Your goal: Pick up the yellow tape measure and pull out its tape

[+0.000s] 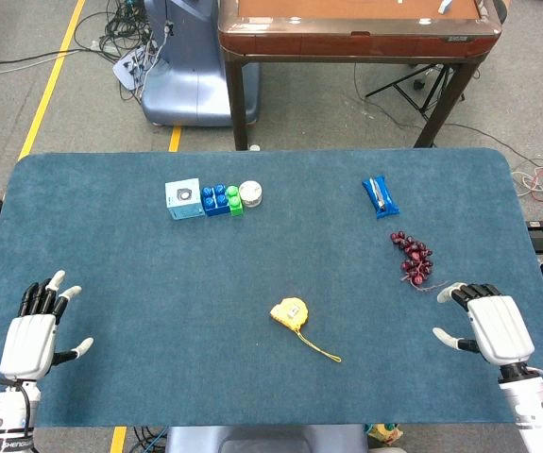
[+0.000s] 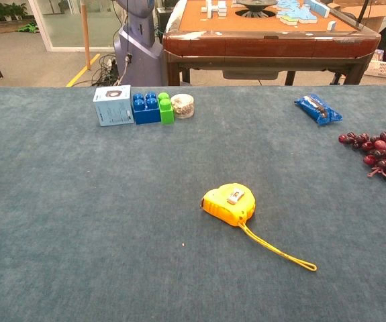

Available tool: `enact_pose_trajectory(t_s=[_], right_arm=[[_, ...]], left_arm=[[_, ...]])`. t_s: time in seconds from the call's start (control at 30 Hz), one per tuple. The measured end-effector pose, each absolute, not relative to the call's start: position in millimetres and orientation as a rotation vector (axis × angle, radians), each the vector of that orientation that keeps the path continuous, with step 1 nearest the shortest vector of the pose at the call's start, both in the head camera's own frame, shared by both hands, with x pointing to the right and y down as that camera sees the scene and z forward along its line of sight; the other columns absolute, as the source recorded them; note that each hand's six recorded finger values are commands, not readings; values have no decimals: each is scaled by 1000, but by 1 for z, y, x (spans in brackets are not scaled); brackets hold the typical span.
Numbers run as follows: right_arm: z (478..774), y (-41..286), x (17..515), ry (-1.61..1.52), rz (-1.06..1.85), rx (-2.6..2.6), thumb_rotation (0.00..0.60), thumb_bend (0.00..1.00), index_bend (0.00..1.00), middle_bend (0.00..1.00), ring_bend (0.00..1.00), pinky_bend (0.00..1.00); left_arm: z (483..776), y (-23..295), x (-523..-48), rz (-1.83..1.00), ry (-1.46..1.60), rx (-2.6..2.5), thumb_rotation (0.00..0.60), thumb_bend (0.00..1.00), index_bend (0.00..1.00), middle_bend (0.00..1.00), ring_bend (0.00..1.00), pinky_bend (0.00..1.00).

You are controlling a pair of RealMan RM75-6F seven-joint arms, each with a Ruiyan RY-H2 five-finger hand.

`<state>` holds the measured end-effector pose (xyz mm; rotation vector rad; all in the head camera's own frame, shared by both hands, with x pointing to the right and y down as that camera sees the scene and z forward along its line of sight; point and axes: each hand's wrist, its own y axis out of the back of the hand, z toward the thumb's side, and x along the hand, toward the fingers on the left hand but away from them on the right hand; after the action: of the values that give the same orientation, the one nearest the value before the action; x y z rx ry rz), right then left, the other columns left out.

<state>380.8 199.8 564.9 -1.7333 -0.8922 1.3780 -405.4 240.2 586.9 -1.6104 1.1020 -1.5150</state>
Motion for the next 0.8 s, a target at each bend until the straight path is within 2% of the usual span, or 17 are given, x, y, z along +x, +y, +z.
enact_pose_trajectory(t_s=[0.23, 0.6, 0.8], right_arm=[[569, 199, 372, -875, 1357, -1756, 600, 210, 442, 431, 408, 370], [597, 194, 311, -717, 1260, -1866, 600, 186, 378, 394, 368, 370], [619, 191, 262, -620, 1213, -1925, 600, 12, 321, 332, 291, 366]], left_arm=[[586, 243, -405, -1522, 1095, -1614, 600, 102, 206, 38, 0, 0], [578, 245, -402, -1508, 1093, -1620, 600, 102, 206, 38, 0, 0], [575, 248, -403, -1513, 1098, -1617, 600, 102, 207, 38, 0, 0]])
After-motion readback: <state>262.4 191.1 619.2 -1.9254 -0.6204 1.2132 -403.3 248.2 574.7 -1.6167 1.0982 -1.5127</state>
